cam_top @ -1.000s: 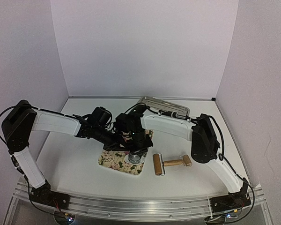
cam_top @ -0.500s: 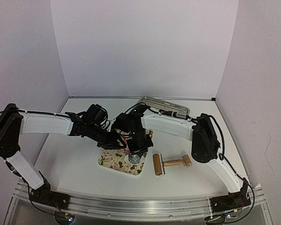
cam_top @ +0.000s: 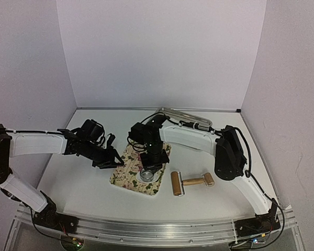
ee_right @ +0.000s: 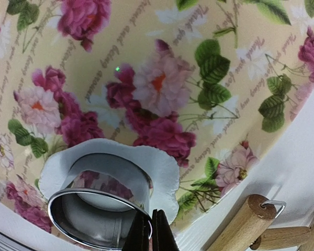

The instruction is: Roll out the dumpling wrappers from the dough

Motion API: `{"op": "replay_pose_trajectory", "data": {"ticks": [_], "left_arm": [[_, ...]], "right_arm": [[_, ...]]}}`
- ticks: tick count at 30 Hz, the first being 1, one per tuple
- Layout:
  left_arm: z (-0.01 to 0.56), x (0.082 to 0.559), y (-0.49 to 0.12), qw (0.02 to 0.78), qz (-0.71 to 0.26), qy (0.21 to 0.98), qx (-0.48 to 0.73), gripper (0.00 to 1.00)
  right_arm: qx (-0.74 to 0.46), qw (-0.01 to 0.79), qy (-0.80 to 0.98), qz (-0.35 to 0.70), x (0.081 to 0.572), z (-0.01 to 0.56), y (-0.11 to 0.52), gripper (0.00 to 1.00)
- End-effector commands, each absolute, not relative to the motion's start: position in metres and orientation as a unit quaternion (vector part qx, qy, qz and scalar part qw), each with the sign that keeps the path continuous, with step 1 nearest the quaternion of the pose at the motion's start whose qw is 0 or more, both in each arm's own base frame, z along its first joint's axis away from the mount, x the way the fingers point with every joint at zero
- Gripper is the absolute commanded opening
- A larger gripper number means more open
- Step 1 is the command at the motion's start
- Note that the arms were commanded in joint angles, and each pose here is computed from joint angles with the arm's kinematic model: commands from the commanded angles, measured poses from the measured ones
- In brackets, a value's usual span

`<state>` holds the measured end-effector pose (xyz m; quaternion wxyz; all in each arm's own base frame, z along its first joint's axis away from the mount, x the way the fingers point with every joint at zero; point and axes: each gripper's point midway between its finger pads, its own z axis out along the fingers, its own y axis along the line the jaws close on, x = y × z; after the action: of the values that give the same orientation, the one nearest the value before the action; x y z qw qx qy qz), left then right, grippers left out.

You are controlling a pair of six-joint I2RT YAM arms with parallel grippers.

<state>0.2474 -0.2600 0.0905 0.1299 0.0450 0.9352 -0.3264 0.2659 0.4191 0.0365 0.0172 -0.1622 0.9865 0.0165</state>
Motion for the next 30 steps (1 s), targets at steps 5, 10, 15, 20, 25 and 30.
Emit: {"op": "replay_pose_trajectory", "data": {"ticks": [5, 10, 15, 20, 25, 30], "left_arm": [[0.106, 0.249, -0.267, 0.137, -0.361, 0.921, 0.044, 0.56], [0.100, 0.247, -0.277, 0.116, -0.377, 0.917, 0.058, 0.59], [0.091, 0.246, -0.280, 0.099, -0.379, 0.918, 0.062, 0.61], [0.091, 0.250, -0.283, 0.102, -0.378, 0.918, 0.064, 0.61], [0.088, 0.254, -0.287, 0.100, -0.380, 0.917, 0.065, 0.61], [0.090, 0.264, -0.292, 0.110, -0.376, 0.917, 0.074, 0.61]], "right_arm": [[-0.149, 0.055, 0.983, 0.088, 0.270, 0.087, 0.439, 0.00], [-0.135, 0.072, 0.984, 0.090, 0.272, 0.103, 0.434, 0.00], [-0.132, 0.075, 0.984, 0.089, 0.272, 0.106, 0.431, 0.00], [-0.122, 0.070, 0.986, 0.085, 0.274, 0.104, 0.428, 0.00], [-0.099, 0.074, 0.989, 0.085, 0.289, 0.107, 0.416, 0.00], [-0.082, 0.082, 0.990, 0.079, 0.304, 0.110, 0.403, 0.00]]}}
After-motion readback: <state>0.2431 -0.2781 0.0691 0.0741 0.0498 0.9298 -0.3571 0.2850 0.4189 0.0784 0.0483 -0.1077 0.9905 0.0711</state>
